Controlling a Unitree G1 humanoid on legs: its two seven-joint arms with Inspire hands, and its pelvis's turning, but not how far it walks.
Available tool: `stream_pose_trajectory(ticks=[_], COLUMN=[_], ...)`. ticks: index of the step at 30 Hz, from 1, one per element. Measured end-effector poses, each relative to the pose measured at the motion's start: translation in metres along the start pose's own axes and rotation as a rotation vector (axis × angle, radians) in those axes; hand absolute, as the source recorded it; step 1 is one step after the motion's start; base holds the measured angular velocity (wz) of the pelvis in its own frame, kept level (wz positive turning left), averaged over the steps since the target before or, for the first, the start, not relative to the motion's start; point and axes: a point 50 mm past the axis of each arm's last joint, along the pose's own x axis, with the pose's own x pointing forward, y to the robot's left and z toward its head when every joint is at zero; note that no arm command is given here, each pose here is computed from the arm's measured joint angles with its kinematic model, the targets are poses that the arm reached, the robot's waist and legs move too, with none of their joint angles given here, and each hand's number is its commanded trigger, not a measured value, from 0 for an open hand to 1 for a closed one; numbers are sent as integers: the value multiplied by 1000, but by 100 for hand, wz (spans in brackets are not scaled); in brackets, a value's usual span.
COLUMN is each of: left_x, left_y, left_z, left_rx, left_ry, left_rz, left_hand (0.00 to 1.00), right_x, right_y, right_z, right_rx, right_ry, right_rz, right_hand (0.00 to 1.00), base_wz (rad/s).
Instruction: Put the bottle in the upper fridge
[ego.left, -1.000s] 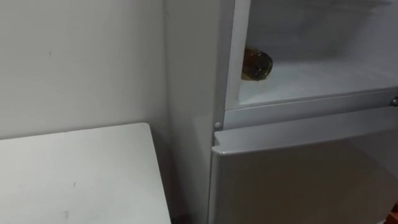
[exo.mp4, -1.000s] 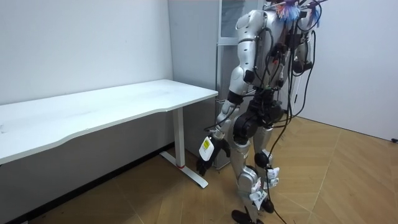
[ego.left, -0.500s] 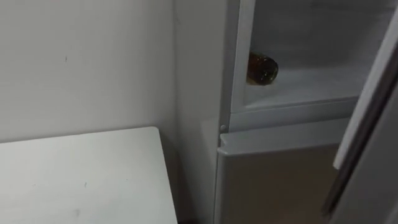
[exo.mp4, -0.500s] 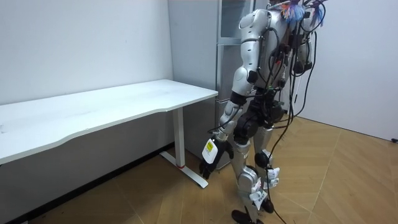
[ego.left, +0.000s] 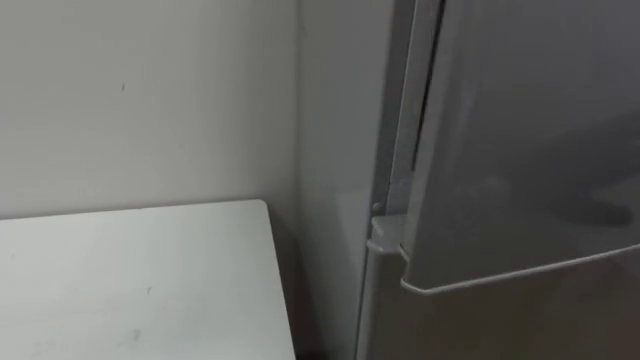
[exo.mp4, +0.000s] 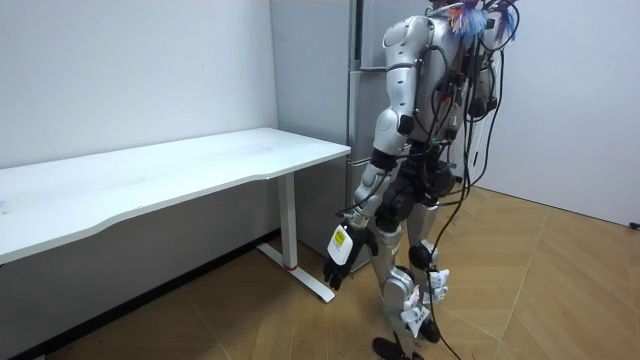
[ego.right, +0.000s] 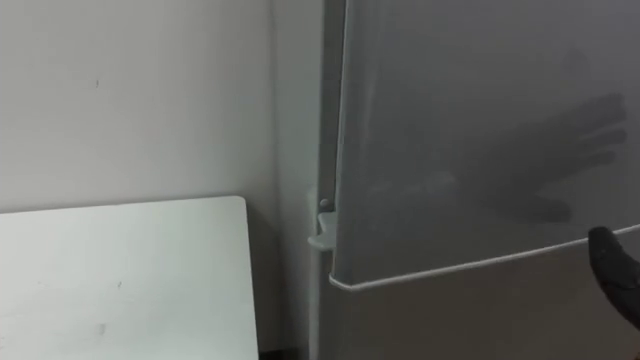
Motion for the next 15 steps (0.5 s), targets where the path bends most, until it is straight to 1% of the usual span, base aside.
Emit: stream_pose_trajectory(ticks=[6, 9, 15], left_x=[0, 0, 1], left_y=[-2, -2, -1], left_z=[1, 2, 8], left_rx=[17, 17, 14], left_ry=[-1, -8, -26], left_rz=[-7, -7, -5], left_hand=[0, 0, 0], right_x=[-1, 0, 1], right_y=[4, 6, 9], right_z=[0, 3, 12], right_rx=[5, -10, 23], right_ry=[0, -29, -69], right_rz=[22, 28, 31], right_hand=[0, 0, 0], base_wz=[4, 3, 1])
